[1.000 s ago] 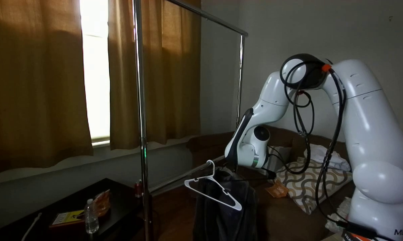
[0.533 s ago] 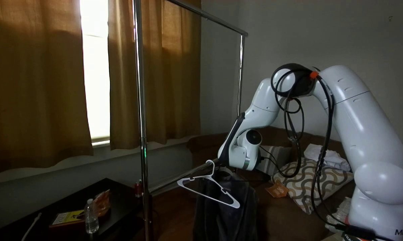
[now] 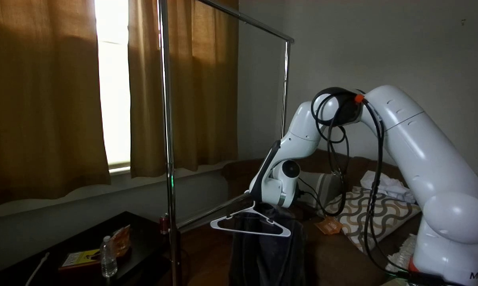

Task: Put the black hanger on the bottom railing

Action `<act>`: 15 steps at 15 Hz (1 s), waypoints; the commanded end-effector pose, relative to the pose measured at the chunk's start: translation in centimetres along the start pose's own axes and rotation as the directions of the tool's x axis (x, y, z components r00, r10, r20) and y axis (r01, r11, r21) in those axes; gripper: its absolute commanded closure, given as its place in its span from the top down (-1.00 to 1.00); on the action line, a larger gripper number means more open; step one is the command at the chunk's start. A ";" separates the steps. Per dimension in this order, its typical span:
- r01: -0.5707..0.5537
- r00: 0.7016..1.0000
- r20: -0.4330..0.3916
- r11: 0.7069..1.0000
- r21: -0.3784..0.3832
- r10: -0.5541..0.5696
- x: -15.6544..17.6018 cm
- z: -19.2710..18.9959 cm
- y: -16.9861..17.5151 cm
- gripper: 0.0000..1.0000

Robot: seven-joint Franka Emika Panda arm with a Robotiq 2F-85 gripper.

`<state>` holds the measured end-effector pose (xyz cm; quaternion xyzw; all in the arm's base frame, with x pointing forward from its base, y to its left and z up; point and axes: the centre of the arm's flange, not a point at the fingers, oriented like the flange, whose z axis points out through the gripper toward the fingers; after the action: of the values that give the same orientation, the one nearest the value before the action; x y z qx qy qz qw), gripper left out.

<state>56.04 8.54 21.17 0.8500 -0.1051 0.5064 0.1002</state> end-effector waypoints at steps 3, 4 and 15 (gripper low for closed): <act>0.005 1.000 0.030 1.000 -0.025 -0.004 -1.4 1.9 -2.7 -0.96; 0.006 1.000 0.029 1.000 -0.024 -0.006 -1.6 2.2 -2.9 -0.96; 0.011 0.997 0.081 1.000 0.006 -0.011 -1.6 3.2 -5.7 -0.96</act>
<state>59.32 11.94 18.31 0.8604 -0.1046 0.4914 0.0849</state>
